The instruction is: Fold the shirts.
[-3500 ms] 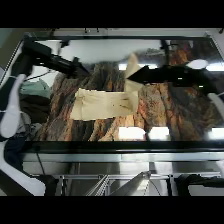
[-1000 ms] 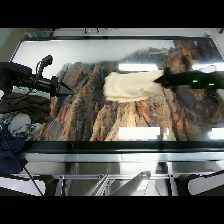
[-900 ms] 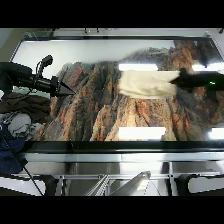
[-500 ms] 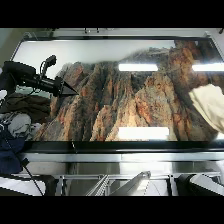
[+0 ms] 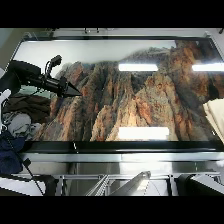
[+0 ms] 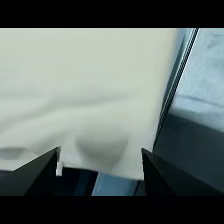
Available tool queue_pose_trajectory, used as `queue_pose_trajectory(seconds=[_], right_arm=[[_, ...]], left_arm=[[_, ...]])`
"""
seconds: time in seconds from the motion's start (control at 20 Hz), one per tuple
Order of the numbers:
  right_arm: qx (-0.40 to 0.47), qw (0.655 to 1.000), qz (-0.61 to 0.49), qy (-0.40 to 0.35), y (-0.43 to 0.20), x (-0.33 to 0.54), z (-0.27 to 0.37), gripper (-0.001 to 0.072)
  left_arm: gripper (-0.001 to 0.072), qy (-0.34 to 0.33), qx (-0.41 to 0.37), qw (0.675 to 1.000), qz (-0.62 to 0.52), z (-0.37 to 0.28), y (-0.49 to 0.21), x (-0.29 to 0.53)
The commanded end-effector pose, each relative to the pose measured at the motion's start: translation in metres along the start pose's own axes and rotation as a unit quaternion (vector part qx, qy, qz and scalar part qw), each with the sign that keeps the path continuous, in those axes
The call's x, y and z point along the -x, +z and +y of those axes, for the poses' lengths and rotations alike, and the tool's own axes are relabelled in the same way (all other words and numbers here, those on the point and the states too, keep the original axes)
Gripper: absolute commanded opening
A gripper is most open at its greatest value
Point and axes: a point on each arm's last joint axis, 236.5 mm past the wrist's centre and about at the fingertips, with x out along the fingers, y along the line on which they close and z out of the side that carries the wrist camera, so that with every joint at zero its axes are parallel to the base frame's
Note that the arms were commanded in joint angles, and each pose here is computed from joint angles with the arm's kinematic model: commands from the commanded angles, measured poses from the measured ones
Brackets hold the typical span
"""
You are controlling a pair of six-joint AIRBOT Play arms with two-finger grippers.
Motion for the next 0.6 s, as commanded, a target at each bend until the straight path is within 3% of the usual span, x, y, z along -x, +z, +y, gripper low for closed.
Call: queue_pose_trajectory(seconds=[0.0, 0.05, 0.1, 0.15, 0.2, 0.4, 0.55], right_arm=[[0.011, 0.997, 0.081, 0.018, -0.031, 0.037, 0.016, 0.0566], [0.022, 0.996, 0.079, 0.034, -0.033, 0.047, 0.030, 0.0494], [0.040, 0.994, 0.075, 0.062, -0.037, 0.053, 0.052, 0.0262], [0.075, 0.989, 0.071, 0.107, -0.043, 0.061, 0.089, 0.0080], [0.112, 0.980, 0.068, 0.149, -0.055, 0.069, 0.130, 0.0021], [0.306, 0.908, 0.063, 0.279, -0.156, 0.107, 0.285, 0.0020], [0.399, 0.851, 0.060, 0.337, -0.234, 0.137, 0.336, 0.0018]], left_arm=[[0.0013, 0.002, 0.015, 1.000, -0.005, 0.002, 0.002, 0.003], [0.0012, 0.001, 0.021, 1.000, -0.009, 0.004, 0.003, 0.006], [-0.0003, 0.002, 0.019, 1.000, -0.010, 0.003, 0.003, 0.006], [-0.0005, 0.003, 0.018, 1.000, -0.012, 0.002, 0.003, 0.007], [-0.0005, 0.006, 0.014, 1.000, -0.013, 0.001, 0.003, 0.008], [-0.0005, 0.032, -0.025, 0.998, -0.057, -0.025, 0.009, 0.018], [0.0006, 0.053, -0.034, 0.994, -0.095, -0.044, -0.012, 0.023]])
